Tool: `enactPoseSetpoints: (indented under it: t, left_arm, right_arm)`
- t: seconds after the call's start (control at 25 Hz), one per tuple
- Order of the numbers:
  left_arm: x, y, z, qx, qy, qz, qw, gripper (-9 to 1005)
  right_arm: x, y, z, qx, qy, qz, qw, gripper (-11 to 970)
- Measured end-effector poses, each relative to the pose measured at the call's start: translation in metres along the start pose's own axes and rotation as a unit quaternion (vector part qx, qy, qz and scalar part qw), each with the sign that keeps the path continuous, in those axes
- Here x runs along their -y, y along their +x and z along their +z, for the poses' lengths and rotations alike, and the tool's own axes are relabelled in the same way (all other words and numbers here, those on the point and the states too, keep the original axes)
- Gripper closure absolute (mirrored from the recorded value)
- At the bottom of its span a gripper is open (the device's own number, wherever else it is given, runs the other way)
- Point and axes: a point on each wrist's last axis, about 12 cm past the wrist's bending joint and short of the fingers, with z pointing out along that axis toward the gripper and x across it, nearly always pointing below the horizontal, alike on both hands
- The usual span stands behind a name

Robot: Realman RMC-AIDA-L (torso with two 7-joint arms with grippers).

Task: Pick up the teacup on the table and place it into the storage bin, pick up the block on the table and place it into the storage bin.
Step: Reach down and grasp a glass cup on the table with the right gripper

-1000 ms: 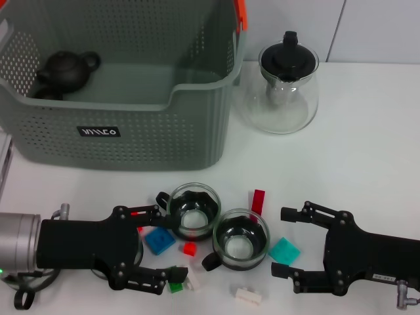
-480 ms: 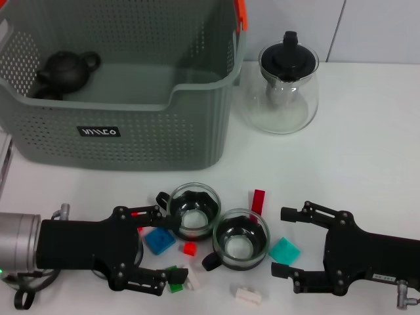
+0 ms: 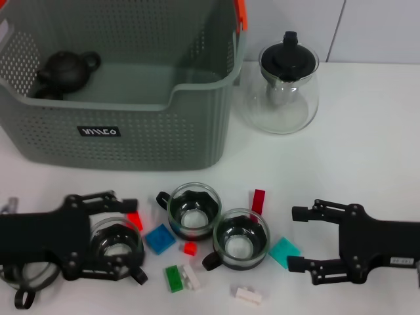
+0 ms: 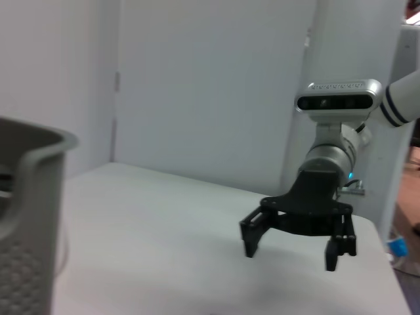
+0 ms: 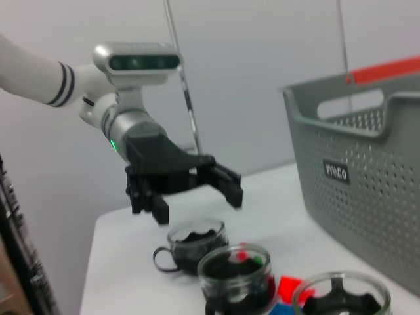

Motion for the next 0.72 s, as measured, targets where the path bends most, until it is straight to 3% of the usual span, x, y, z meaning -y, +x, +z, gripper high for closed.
enactPoseSetpoints:
  t: [0.12, 0.36, 0.64, 0.72]
  left_arm:
    - [0.004, 0.003, -0.012, 0.006, -0.022, -0.004, 1.0, 136]
    - [0.007, 0.008, -0.015, 0.001, -0.03, -0.011, 0.999, 137]
    - [0.012, 0.014, -0.016, 0.0, -0.036, -0.02, 0.999, 137]
    - [0.014, 0.016, -0.016, 0.003, -0.039, -0.024, 0.999, 137]
  right_arm:
    - [0.01, -0.019, 0.002, -0.05, -0.026, 0.031, 0.998, 32]
    - [0.027, -0.075, 0.027, -0.186, -0.073, 0.014, 0.98, 32]
    - [0.031, -0.14, 0.074, -0.35, -0.075, -0.049, 0.932, 33]
    - [0.027, -0.151, 0.086, -0.38, -0.079, -0.072, 0.919, 109]
